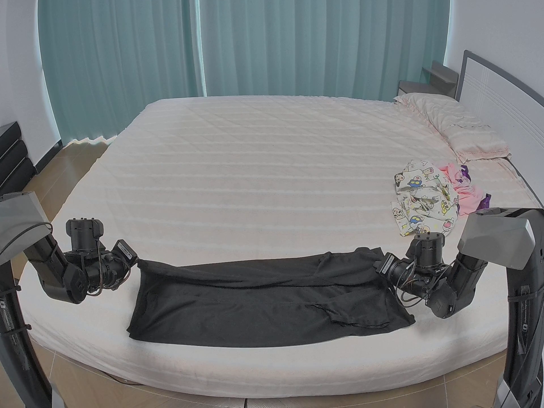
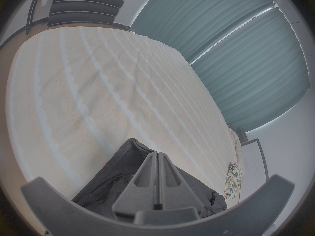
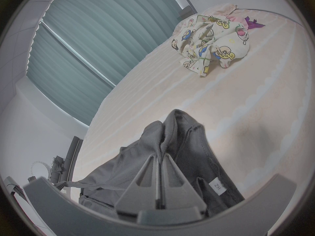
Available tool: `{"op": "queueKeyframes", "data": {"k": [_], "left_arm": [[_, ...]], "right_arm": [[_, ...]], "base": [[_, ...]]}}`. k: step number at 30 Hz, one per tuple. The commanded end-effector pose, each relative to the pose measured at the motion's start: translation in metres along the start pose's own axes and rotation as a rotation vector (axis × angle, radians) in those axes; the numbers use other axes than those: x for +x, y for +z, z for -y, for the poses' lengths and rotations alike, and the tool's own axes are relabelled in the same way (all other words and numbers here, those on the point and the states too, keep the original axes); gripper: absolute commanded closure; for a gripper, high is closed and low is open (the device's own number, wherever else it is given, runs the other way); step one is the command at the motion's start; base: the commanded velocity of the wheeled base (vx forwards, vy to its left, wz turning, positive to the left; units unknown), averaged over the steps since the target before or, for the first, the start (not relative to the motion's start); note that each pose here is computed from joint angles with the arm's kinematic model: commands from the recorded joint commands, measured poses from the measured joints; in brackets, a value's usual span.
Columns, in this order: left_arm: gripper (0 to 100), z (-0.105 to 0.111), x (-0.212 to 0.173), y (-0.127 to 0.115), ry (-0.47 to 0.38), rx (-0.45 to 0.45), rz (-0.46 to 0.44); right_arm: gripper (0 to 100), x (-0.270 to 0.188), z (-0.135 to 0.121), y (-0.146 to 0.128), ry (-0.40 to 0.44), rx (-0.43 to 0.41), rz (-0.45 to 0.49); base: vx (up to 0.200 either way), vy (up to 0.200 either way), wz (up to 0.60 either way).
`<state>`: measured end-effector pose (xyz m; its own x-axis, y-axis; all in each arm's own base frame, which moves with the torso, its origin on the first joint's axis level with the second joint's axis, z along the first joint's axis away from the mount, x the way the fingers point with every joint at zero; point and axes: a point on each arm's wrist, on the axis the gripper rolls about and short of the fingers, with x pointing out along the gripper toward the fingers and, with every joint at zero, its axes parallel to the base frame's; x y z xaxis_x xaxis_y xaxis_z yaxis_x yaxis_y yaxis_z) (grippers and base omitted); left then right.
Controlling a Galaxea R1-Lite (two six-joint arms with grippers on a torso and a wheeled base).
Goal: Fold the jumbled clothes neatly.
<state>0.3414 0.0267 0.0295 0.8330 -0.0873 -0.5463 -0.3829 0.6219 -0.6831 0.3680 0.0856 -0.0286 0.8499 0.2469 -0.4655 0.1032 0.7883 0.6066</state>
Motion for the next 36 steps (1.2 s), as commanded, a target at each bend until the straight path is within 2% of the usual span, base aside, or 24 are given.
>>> {"op": "queueKeyframes", "data": {"k": [1,10,16,21,30,36], "left_arm": [[100,0.004,-0.003,0.003,-0.014,0.003,0.013],[100,0.016,0.0,0.016,-0.05,0.014,0.059],[100,0.021,0.001,0.032,-0.053,0.003,0.152],[100,0.02,-0.001,0.035,-0.079,-0.018,0.199],[100,-0.009,0.012,0.012,-0.004,-0.024,0.116],[100,-0.028,0.012,-0.007,0.07,0.066,0.044]], "right_arm": [[100,-0.002,-0.006,0.008,0.022,-0.001,0.024],[100,0.003,-0.016,0.019,0.059,-0.018,0.065],[100,0.007,-0.021,0.025,0.089,-0.02,0.101],[100,0.006,-0.022,0.025,0.103,-0.023,0.122],[100,-0.002,-0.013,0.015,0.068,-0.03,0.081],[100,-0.007,-0.003,0.003,0.027,-0.062,0.035]], "base": [[0.0,0.0,0.0],[0.0,0.0,0.0],[0.0,0.0,0.0],[0.0,0.0,0.0],[0.0,0.0,0.0],[0.0,0.0,0.0]]}}
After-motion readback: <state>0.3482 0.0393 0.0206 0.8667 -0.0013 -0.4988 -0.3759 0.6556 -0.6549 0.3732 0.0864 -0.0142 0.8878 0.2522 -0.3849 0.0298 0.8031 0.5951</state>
